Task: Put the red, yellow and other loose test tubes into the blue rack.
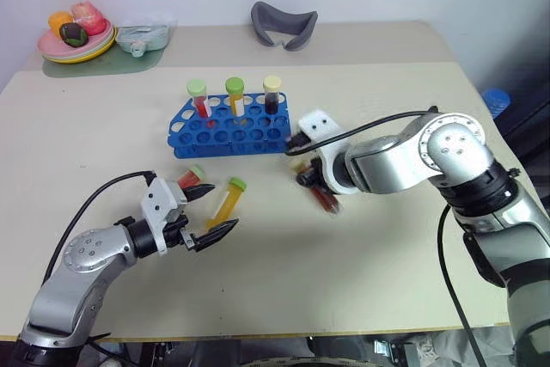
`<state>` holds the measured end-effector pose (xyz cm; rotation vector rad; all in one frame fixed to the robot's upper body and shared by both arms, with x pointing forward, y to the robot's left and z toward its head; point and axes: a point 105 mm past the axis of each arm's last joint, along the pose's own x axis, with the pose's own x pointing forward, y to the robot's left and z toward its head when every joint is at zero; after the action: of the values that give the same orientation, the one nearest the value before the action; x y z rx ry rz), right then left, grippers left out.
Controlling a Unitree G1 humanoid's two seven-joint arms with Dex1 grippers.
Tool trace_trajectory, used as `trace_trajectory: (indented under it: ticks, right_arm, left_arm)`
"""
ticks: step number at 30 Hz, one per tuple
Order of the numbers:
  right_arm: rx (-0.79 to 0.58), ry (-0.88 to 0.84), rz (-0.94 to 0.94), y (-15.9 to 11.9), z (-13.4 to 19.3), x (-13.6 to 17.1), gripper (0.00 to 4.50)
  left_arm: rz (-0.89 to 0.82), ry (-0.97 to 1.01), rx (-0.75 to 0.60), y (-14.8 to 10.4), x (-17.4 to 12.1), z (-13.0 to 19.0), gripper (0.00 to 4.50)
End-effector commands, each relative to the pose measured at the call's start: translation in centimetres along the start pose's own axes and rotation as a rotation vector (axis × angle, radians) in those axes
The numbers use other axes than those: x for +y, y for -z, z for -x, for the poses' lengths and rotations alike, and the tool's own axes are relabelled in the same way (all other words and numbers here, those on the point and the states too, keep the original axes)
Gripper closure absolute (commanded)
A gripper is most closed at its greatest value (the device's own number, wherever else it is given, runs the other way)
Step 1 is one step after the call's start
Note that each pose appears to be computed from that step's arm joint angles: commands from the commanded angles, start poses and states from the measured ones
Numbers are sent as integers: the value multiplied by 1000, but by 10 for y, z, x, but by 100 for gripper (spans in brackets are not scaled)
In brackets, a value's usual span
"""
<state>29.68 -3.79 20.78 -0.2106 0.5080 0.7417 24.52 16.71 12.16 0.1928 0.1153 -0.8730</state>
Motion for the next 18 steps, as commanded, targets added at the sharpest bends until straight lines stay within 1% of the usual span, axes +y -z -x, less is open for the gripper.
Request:
trace_trajectory:
  ticks: [1,3,6,9,13,18]
  right_arm:
    - [-364,-59,174,-44,22,4,363]
    - [-470,-48,256,-49,20,-2,363]
    - [-632,35,216,-61,0,-18,363]
    - [-828,98,172,-76,-17,-20,363]
    - [-937,123,143,-76,-36,-18,363]
    - [-1001,147,125,-71,-46,-21,363]
  left_arm:
    - [15,-64,-65,-10,7,9,0]
    - [36,-109,-89,-9,12,12,0]
    - [48,-194,-120,-3,23,15,0]
    - [44,-263,-159,-2,33,8,0]
    - [54,-285,-197,-3,37,1,0]
    - [60,-286,-225,-9,38,-1,0]
